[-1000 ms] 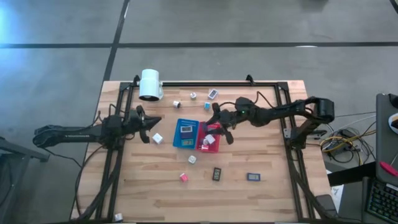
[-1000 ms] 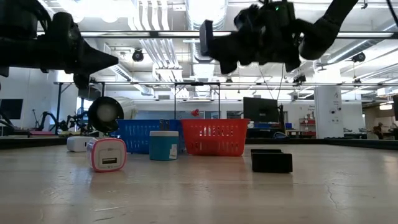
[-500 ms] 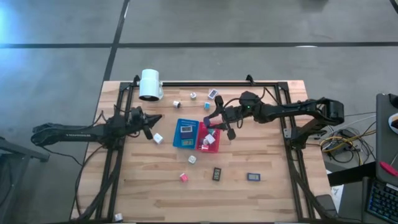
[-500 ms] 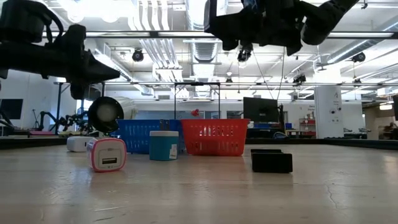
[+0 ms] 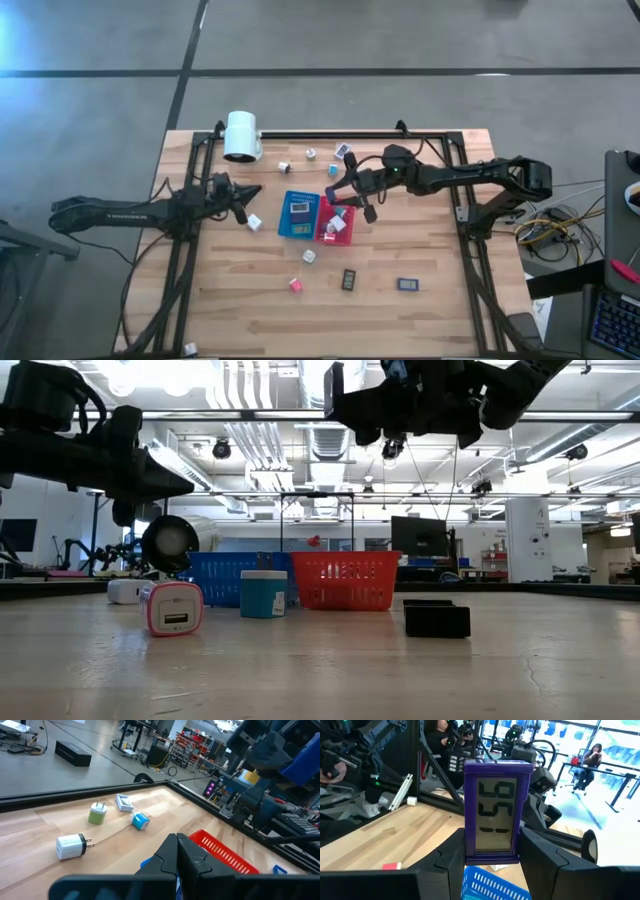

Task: Pick & Place Office items
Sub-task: Put the dark blue digital clock into the blue bin

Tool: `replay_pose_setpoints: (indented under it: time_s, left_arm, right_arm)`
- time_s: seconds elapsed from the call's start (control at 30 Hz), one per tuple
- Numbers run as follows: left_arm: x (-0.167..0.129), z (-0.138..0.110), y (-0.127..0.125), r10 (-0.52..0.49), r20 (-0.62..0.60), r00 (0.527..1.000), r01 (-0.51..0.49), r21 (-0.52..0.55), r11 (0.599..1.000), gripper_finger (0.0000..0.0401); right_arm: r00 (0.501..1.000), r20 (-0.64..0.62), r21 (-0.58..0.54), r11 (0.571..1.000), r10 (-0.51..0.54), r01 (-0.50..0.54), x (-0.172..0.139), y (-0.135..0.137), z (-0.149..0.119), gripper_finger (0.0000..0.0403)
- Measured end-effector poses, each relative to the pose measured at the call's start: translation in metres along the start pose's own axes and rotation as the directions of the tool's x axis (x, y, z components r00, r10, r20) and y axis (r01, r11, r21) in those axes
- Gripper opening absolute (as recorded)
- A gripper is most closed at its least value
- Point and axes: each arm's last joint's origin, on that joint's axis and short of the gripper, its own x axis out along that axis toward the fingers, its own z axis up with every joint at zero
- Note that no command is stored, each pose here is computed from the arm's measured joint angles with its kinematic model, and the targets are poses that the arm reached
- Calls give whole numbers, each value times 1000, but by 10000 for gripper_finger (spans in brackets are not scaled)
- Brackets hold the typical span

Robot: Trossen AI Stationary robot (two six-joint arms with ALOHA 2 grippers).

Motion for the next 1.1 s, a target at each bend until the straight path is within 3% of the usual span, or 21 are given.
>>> replay_pose_setpoints:
  time_s: [0.2, 0.43, 0.83, 1.1]
  left_arm:
    - [0, -1, 0, -7, -19, 1000, 8, 16, 1000, 3]
    - [0, -5, -1, -81, -86, 993, 92, 142, 986, 3]
    - [0, -3, -2, -82, -63, 995, 97, 304, 948, 3]
    - [0, -1, -5, -158, -61, 986, 169, 370, 913, 3]
  right_arm:
    - [1000, -25, 45, 999, 18, -17, 0, 5, -7, 146]
    - [997, -43, 108, 992, 71, -66, 7, 26, -12, 145]
    - [994, -109, 158, 987, -1, 18, 21, 70, -20, 141]
    - [992, -124, 151, 988, -5, 24, 24, 85, -20, 141]
